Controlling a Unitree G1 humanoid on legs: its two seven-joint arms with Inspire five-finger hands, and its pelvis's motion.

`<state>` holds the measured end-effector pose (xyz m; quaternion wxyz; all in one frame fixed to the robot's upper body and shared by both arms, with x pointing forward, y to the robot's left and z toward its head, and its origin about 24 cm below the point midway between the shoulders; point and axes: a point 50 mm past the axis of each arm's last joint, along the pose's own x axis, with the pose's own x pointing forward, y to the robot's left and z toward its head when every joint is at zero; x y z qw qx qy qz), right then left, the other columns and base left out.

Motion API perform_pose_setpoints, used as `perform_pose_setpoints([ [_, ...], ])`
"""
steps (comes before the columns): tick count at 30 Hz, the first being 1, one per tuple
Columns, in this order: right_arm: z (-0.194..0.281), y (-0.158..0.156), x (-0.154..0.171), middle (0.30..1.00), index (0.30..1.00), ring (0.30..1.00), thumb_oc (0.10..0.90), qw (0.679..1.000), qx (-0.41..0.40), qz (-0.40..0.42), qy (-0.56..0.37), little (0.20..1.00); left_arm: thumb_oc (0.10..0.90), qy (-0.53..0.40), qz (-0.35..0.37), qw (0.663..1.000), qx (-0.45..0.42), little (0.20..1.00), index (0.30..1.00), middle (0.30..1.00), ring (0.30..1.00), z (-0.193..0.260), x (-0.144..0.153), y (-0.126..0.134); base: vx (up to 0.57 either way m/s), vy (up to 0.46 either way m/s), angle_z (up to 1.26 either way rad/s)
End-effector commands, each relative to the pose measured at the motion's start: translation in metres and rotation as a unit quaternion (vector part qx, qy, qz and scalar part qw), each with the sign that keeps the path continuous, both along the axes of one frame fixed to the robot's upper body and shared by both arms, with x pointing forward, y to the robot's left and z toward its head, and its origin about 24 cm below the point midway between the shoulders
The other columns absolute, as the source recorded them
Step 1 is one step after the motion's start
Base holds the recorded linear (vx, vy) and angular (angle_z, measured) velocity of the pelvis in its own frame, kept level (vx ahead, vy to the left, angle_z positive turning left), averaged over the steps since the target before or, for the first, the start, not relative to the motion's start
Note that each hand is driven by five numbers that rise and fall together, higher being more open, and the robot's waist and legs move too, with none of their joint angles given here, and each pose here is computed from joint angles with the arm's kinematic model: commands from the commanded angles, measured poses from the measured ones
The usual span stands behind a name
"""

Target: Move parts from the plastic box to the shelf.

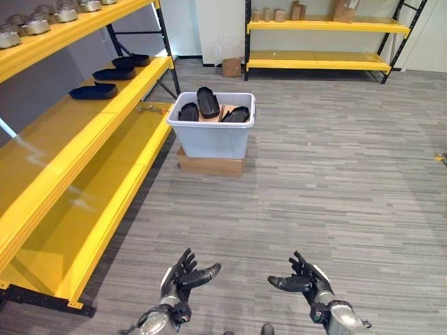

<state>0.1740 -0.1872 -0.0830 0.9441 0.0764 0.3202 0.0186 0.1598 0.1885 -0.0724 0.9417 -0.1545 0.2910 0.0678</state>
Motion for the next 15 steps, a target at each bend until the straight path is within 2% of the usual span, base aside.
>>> perform_pose_setpoints([
  [1,0.033,0.014,0.036,1.0,1.0,1.0,0.9,0.994,0.015,0.03,-0.106,1.0,0.9,-0.093,-0.01,0.995,0.027,1.0,1.0,1.0,1.0,0.028,0.028,0.011,0.0,0.0,0.0],
  [9,0.037,0.014,0.045,1.0,1.0,1.0,0.9,0.992,0.015,0.033,-0.117,1.0,0.9,-0.113,0.008,0.993,0.038,1.0,1.0,1.0,1.0,0.036,0.036,0.018,-0.03,0.073,-0.03],
  [15,0.031,0.02,0.039,1.0,1.0,1.0,0.9,0.993,0.029,0.045,-0.104,1.0,0.9,-0.117,-0.002,0.992,0.036,1.0,1.0,1.0,1.0,0.037,0.037,0.016,-0.05,0.178,-0.09],
])
